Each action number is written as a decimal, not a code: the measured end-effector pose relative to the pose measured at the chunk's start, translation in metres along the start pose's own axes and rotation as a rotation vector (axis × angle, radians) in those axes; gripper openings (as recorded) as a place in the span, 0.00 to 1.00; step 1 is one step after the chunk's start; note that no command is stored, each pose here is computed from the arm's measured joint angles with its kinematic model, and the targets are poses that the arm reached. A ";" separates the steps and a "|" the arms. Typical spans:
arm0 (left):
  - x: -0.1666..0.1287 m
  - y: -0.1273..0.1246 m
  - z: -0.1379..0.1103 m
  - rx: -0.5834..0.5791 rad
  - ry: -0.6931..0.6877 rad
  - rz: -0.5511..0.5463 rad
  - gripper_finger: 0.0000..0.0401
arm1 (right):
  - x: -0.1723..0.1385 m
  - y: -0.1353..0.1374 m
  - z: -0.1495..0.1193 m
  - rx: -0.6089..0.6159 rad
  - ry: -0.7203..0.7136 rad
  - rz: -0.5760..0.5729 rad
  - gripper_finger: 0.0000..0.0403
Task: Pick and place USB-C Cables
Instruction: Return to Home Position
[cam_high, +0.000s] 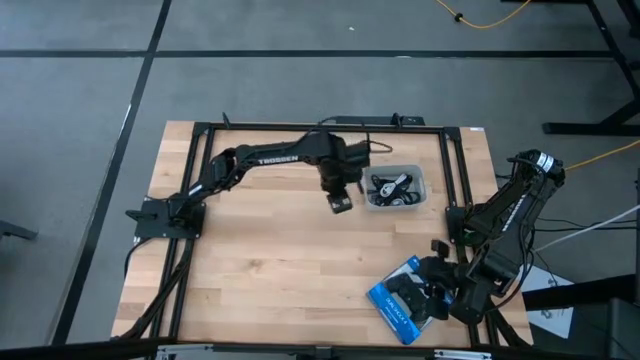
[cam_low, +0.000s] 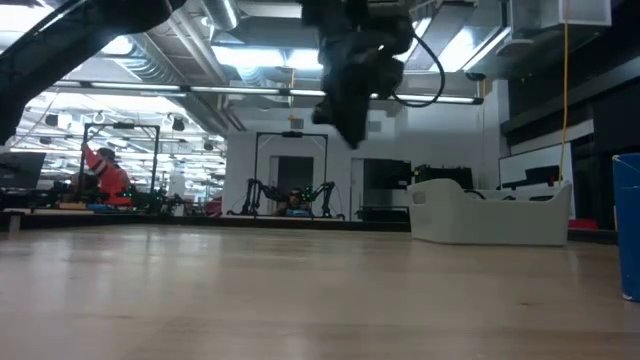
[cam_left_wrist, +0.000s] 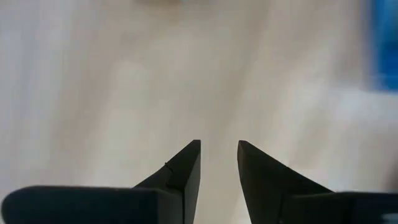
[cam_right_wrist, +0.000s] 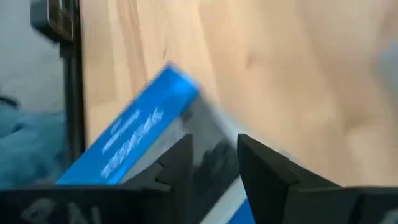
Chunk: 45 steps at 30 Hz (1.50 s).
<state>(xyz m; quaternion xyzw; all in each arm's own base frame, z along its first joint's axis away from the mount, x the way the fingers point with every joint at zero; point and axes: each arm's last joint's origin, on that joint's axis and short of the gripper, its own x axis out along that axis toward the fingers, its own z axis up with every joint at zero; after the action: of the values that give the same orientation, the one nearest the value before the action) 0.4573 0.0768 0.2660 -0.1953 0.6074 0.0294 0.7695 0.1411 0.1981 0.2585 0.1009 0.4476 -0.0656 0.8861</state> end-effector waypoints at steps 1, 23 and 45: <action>0.001 -0.003 -0.005 0.040 0.038 0.056 0.25 | 0.000 0.001 0.002 -0.033 -0.050 -0.010 0.32; -0.088 0.000 -0.062 0.308 0.087 0.281 0.25 | 0.036 0.005 0.021 -0.393 -0.392 0.018 0.32; -0.069 0.033 -0.264 0.096 -0.708 0.046 0.25 | 0.010 -0.083 0.061 -0.398 -0.539 0.428 0.32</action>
<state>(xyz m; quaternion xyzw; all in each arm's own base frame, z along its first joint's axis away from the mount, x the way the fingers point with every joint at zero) 0.1863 0.0320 0.2733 -0.1230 0.3079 0.0839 0.9397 0.1773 0.1024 0.2760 -0.0027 0.1719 0.1846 0.9677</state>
